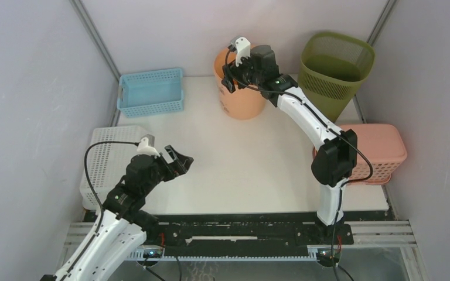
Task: Turn the large container upside down
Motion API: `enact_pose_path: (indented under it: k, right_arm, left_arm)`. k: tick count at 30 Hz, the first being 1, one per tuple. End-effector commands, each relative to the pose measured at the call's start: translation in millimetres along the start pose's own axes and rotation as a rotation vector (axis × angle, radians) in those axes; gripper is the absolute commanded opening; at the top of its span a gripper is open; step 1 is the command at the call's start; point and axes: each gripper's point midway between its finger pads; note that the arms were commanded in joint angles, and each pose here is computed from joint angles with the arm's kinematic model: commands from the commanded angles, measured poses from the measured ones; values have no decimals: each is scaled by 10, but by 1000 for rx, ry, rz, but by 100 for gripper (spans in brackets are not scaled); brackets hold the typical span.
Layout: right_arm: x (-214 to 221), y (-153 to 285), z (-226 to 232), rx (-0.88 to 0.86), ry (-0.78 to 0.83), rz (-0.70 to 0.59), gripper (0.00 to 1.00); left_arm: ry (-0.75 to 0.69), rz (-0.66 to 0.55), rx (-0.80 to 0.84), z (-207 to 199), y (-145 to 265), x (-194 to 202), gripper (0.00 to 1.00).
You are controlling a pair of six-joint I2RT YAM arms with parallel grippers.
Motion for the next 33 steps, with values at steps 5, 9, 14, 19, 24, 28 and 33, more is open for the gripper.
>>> enact_pose_path:
  k: [5,9,14,19,24,28,33]
  right_arm:
    - [19,-196,-108,-55,95,48,78]
    - [189,-322,-49,-99,111,95,75]
    - [417,-392,118,-152,124,145,67]
    - [537,-438,110,-116,143,204,50]
    - [527,-411,92,-104,152,222,32]
    - [459,-347,80,-95,155,222,8]
    - [348,-189,164,-103,153,230,1]
  left_arm:
    - [-39,32,4,-21,-125,45,100]
    - [-38,35,-2,-24,-184,47,100]
    - [-32,54,-7,-19,-248,82,100]
    - [-26,57,-6,-16,-255,97,100]
    - [-21,59,-4,-8,-245,113,100]
    - [-14,59,-2,3,-241,131,100]
    - [-9,65,2,2,-241,155,100]
Point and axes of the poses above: each gripper's point midway between its finger pads, its own y axis back along the fingers, its own z axis along the line the jaws close on, x = y × z, and after that the axes turned 9 degrees about y, right-handed
